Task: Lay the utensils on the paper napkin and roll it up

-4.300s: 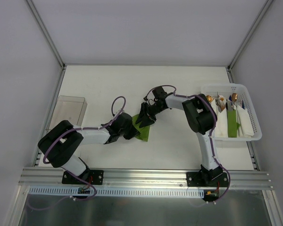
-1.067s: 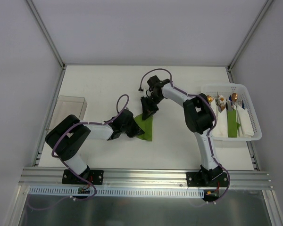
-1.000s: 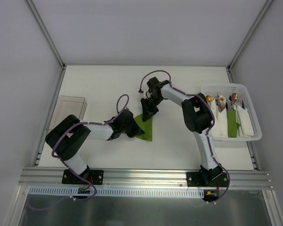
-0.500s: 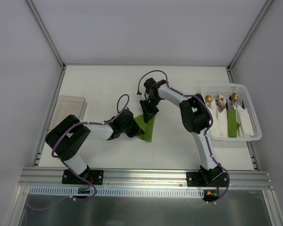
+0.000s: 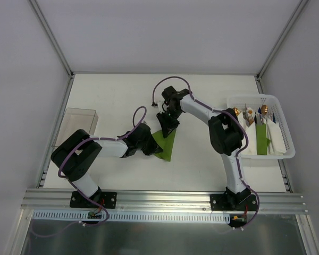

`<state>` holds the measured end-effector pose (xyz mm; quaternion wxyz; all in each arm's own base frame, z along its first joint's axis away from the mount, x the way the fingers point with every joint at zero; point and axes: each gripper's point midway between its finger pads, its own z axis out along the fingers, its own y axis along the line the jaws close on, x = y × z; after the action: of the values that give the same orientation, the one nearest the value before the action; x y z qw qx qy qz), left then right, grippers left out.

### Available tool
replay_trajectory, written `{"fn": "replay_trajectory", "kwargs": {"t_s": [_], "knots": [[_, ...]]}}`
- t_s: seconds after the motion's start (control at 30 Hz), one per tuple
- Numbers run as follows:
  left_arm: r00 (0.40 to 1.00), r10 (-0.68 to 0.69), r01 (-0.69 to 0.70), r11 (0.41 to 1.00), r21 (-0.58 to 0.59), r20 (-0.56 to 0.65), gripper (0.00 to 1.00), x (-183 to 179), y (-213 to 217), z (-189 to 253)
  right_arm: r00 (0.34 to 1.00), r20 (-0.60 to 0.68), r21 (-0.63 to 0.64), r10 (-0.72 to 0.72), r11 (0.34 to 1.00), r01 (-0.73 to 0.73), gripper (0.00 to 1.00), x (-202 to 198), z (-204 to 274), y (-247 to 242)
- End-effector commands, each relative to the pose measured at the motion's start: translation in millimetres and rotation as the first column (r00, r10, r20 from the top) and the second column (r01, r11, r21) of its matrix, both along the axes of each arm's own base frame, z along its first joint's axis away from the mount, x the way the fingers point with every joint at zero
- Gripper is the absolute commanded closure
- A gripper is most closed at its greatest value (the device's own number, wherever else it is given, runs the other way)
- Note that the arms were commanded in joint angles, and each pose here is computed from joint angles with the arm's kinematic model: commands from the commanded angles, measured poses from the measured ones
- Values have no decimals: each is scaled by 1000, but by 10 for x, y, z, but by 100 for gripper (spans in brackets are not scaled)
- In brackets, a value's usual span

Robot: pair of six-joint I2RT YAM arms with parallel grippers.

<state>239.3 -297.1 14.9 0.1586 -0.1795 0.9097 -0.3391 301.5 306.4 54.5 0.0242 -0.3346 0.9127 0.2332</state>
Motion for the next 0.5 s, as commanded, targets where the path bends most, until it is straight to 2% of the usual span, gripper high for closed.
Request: {"fn": "replay_trajectory", "kwargs": {"t_s": [0.0, 0.23, 0.47], "knots": [[996, -14, 24, 994, 109, -90, 100, -195, 216, -283, 997, -74, -7, 28, 1000, -29, 86, -253, -44, 32], [996, -13, 23, 994, 110, -91, 100, -198, 226, -287, 994, -108, -92, 26, 995, -36, 88, -307, -338, -78], [995, -17, 27, 994, 110, -95, 100, -213, 229, -297, 997, -76, -144, -12, 990, 1, 88, -38, -480, -157]]}}
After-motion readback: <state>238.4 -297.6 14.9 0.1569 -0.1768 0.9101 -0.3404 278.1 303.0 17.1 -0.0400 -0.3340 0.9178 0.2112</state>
